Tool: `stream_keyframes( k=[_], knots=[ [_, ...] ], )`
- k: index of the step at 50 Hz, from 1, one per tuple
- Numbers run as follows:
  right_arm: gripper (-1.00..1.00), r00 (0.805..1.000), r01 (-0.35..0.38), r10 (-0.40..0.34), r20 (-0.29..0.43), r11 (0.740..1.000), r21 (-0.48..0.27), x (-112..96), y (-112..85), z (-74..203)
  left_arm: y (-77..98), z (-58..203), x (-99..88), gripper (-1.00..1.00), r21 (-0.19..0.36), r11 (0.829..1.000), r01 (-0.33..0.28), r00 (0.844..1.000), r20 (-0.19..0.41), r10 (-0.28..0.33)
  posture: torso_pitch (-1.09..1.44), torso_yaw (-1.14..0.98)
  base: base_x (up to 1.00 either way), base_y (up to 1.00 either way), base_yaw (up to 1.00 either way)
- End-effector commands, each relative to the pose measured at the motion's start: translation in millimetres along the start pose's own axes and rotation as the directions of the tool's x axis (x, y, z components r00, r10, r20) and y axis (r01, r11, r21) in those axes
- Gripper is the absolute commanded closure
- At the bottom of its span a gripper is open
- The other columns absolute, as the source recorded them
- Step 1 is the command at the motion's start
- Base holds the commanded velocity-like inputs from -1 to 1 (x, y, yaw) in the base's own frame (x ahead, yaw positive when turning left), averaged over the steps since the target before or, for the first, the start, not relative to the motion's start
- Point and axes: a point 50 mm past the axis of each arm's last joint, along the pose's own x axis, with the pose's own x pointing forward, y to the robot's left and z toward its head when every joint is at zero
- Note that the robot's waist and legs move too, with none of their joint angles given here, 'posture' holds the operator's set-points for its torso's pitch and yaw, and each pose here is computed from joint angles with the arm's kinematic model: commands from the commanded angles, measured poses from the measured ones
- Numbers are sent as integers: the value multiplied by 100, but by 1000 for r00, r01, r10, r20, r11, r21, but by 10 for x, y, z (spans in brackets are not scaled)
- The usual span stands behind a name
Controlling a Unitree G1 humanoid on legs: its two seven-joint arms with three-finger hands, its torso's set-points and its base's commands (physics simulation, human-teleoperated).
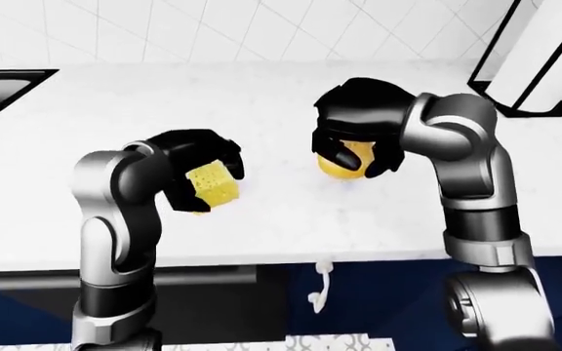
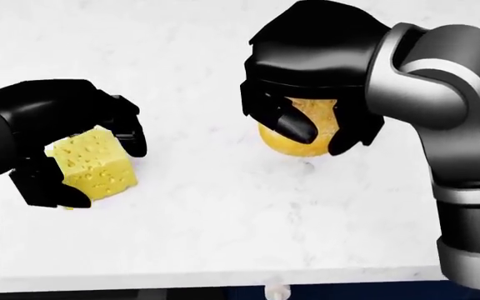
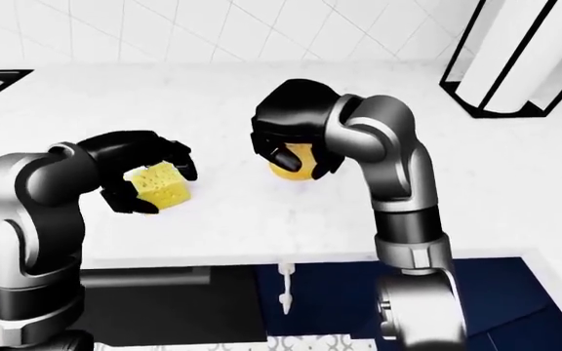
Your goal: Place the bread and cheese on the cutting board.
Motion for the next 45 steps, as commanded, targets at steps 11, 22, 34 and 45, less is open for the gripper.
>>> stream_keyframes(
  k=[11, 22, 34, 45],
  knots=[
    [100, 996, 89, -89, -2, 995, -35, -86, -235, 11, -48, -23, -14, 100, 31, 999, -34, 999, 0, 34, 0, 0, 0, 0, 0],
    [100, 991, 134, -134, -4, 991, 0, -211, -421, 37, 799, 174, -371, 100, 21, 970, -242, 965, 108, 239, 0, 0, 0, 0, 0],
    [100, 978, 206, -206, -18, 977, 48, -657, -757, 176, 1020, 383, -908, 100, 8, 941, -337, 926, 185, 330, 0, 0, 0, 0, 0],
    [100, 960, 276, -279, 22, 958, 81, -757, -824, 218, 897, 402, -968, 100, -1, 941, -337, 920, 214, 330, 0, 0, 0, 0, 0]
  ],
)
